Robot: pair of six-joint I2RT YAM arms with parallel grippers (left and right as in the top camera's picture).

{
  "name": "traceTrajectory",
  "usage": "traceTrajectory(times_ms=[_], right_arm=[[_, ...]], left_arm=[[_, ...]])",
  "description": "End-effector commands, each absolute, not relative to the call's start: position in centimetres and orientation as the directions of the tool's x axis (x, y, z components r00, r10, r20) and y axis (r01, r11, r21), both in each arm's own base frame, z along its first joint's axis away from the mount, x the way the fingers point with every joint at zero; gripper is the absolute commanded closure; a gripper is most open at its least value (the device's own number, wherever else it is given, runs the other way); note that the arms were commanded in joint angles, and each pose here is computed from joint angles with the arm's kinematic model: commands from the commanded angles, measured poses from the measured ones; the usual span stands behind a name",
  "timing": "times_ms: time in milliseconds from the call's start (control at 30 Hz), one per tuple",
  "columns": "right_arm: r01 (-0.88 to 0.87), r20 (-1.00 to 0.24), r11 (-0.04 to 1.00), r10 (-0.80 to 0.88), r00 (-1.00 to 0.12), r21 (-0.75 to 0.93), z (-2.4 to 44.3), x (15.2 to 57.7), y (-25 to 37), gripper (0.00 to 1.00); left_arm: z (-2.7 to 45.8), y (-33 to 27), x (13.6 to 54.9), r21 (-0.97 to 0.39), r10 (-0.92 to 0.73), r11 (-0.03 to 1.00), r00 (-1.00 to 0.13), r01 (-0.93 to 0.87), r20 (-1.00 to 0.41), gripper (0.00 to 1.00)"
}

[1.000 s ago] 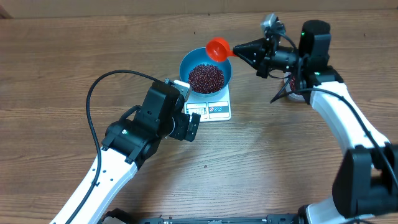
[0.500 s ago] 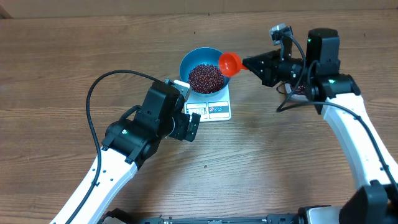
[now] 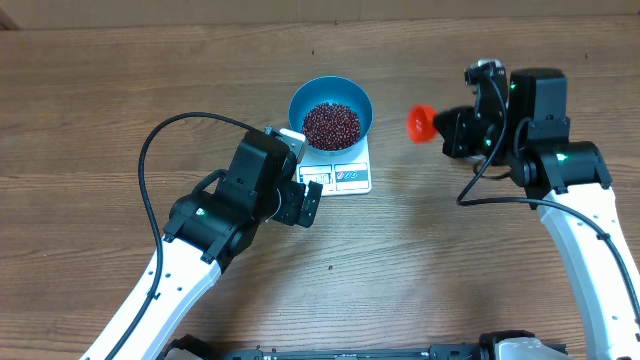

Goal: Scoop item into bowl and weigh 150g on scale
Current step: 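Move the empty red cup right back over the bean tub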

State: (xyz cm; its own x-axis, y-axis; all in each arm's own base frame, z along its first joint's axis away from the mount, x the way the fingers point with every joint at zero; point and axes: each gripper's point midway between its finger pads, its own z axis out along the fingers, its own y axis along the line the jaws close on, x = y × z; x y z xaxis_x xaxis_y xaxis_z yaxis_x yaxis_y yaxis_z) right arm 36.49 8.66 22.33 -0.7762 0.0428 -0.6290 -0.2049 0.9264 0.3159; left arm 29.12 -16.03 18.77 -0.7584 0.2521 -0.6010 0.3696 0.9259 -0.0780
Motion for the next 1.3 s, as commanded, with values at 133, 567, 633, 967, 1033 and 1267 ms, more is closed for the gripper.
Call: traceTrajectory(times_ms=[133, 567, 633, 967, 1033, 1267], right_arm=[[0.015, -0.622, 0.997, 0.058, -0.781, 0.075, 21.5, 36.3, 3.0, 0.96], [0.25, -0.676, 0.957, 0.086, -0.732, -0.149, 22.6, 36.6, -2.6, 0.96], [0.276, -0.688, 0.945, 0.084, -0.72, -0.173, 22.8, 36.8, -3.3, 0.96], [0.318, -0.684, 0.927, 0.102, -0.722, -0.197, 20.4, 39.7, -4.8, 0.96], [0.333, -0.666, 0.92, 0.118, -0.736, -0.206, 19.2, 40.1, -5.7, 0.96], [0.377, -0.611, 0.9, 0.177, -0.772, -0.216, 16.2, 40.3, -8.4, 0.96]], left_arm=[[19.7, -16.4, 29.5, -0.078, 0.261, 0.918, -0.739, 0.389, -0.621, 0.01], [19.7, -16.4, 29.5, -0.078, 0.261, 0.918, -0.739, 0.389, -0.621, 0.0], [19.7, -16.4, 29.5, -0.078, 0.261, 0.918, -0.739, 0.39, -0.621, 0.0], [19.7, -16.4, 29.5, -0.078, 0.261, 0.918, -0.739, 0.39, -0.621, 0.0], [19.7, -16.4, 29.5, -0.078, 0.261, 0.918, -0.739, 0.39, -0.621, 0.01], [19.8, -16.4, 29.5, -0.078, 0.261, 0.918, -0.739, 0.39, -0.622, 0.0]])
